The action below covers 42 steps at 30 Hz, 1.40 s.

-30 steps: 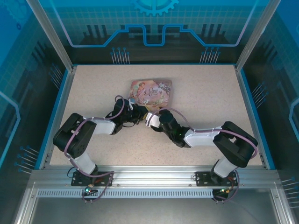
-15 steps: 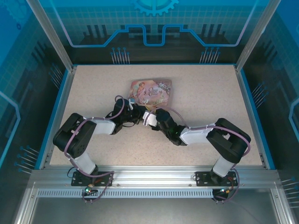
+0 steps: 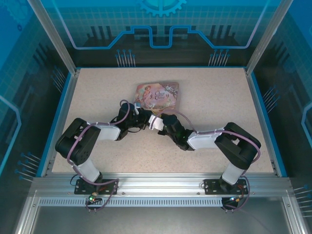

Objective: Unlock a padlock with a key

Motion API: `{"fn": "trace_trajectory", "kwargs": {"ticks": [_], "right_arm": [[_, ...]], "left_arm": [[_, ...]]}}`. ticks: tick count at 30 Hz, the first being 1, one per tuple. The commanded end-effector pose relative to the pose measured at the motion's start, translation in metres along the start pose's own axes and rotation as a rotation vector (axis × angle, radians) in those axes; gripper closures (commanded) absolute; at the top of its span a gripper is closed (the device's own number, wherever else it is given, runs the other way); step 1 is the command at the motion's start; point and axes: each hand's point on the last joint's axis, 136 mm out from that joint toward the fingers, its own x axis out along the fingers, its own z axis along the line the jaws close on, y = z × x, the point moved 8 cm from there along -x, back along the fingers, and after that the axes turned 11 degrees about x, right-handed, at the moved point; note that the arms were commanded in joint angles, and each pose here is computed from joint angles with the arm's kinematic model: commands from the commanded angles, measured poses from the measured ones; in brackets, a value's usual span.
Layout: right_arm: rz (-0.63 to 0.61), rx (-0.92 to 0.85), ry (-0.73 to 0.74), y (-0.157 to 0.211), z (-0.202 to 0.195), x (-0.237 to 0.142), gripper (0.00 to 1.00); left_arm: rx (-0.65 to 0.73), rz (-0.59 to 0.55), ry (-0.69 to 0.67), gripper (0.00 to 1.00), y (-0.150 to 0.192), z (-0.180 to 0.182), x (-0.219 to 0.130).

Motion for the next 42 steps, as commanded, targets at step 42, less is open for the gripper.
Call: {"fn": "trace_trajectory", "kwargs": {"ticks": [42], "right_arm": [[0.076,0.933,-0.810,-0.003,-0.012,0.006,1.00]], "left_arm": [[0.016,0.092,-0.016,1.00,0.018,0.014,0.005]]}}
